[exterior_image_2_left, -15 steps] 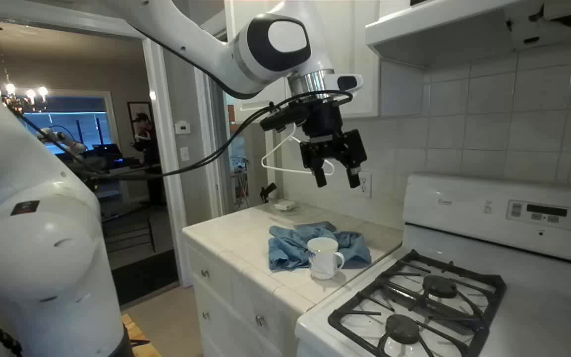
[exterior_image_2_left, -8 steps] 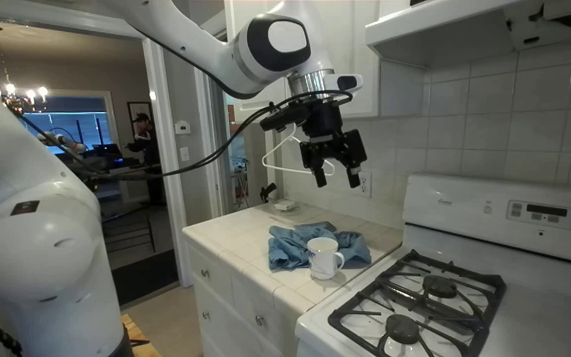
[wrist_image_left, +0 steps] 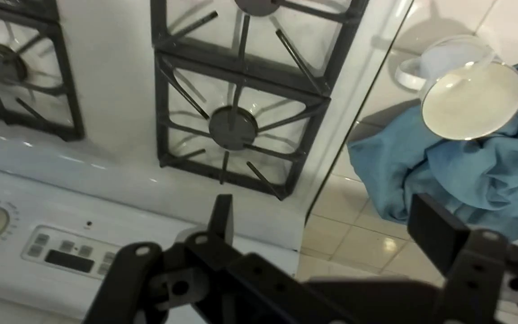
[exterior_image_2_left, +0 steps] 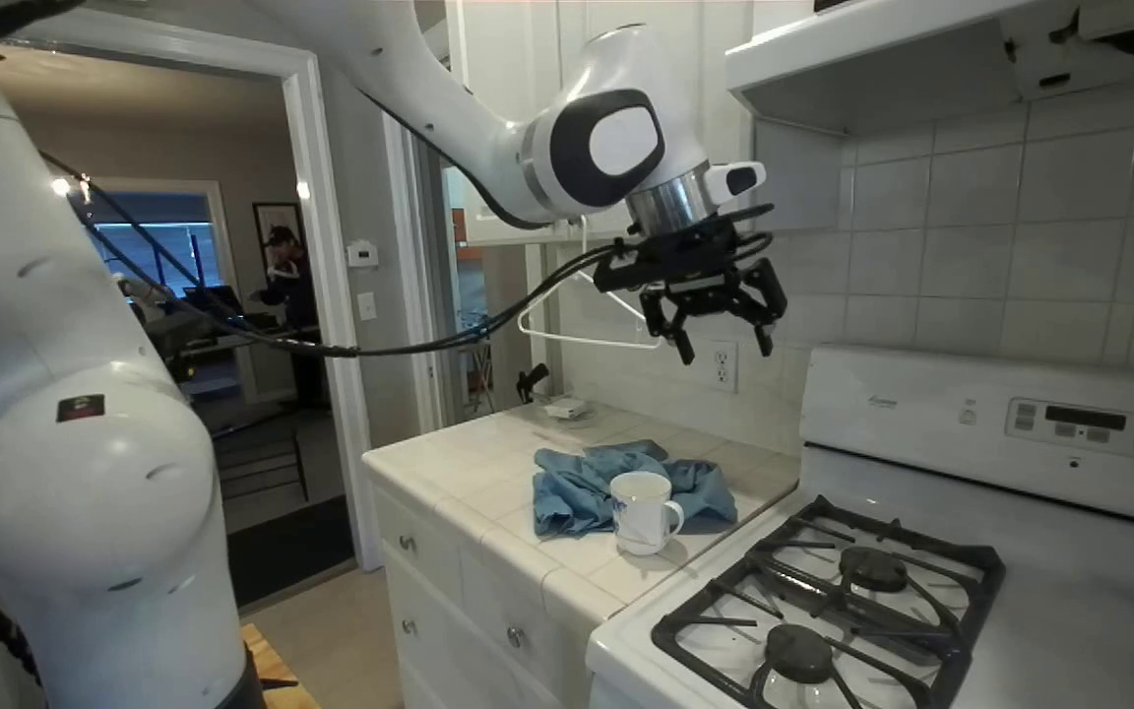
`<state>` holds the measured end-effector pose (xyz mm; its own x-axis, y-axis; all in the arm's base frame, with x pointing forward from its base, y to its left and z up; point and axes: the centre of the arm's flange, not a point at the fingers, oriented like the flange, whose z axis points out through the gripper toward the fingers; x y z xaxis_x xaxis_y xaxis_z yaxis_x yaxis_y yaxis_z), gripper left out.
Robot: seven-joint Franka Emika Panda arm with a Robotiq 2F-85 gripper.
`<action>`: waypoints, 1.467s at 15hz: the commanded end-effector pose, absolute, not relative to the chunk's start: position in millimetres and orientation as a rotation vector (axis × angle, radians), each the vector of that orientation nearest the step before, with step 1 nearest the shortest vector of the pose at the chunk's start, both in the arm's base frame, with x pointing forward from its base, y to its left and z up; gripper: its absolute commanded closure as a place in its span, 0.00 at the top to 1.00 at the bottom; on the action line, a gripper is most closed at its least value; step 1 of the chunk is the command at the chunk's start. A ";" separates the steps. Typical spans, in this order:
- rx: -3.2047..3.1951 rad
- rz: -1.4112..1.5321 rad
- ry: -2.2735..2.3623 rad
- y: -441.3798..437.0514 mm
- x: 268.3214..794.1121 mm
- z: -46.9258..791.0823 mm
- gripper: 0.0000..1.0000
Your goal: Move the mug to the left then remove the coat hanger from the knob
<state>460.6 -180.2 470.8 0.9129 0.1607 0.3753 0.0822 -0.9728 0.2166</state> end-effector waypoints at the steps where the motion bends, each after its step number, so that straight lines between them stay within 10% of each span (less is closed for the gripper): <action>1: 2.923 0.706 0.438 -181.5 496.6 461.7 1.00; 11: 3.060 0.099 0.852 -198.6 457.8 445.4 1.00; 22: 2.839 0.278 0.779 -213.4 478.7 427.2 1.00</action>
<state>479.4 -214.3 431.2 0.8566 0.5043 0.1090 0.4752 -0.8535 0.2139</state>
